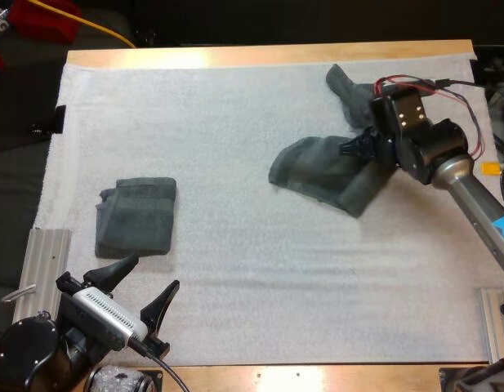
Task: Pick towel from pile, fold and stack
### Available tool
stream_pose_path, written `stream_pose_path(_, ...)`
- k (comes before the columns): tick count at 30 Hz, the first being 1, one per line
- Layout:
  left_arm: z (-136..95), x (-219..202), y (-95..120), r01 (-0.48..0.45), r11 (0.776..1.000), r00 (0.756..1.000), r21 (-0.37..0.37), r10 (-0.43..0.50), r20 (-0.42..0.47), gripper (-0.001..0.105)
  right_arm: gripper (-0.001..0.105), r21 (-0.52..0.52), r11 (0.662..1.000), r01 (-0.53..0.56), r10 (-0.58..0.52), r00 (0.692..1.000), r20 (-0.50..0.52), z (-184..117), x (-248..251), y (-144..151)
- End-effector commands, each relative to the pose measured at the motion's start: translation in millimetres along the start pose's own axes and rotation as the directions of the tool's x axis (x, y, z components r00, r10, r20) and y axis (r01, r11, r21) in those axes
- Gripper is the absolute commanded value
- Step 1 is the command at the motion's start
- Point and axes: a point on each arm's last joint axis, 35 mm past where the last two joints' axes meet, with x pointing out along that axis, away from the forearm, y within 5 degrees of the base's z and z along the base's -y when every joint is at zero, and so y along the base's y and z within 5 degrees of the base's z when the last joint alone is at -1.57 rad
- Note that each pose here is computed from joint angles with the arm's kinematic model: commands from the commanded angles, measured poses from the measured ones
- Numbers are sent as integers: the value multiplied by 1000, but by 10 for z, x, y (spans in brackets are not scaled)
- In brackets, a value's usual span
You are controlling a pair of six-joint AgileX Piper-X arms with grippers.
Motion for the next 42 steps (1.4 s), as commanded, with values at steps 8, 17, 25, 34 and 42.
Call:
stream_pose_path(8,33,-18,-13,10,1000,1000,6,-10,20,62,72,-24,999,41,-43,995,-95,-110,-59,-25)
stream_pose_path(17,33,-18,-13,10,1000,1000,6,-10,20,62,69,-49,999,16,-29,958,-285,-346,-210,-39)
stream_pose_path(25,33,-18,-13,10,1000,1000,6,-10,20,62,68,58,998,-35,54,932,-359,-440,-238,-7)
stream_pose_path(34,33,-18,-13,10,1000,1000,6,-10,20,62,68,143,989,-47,108,887,-450,-719,-58,92)
stream_pose_path(42,33,-18,-13,10,1000,1000,7,-10,20,62,68,284,958,-35,163,882,-442,-924,162,165)
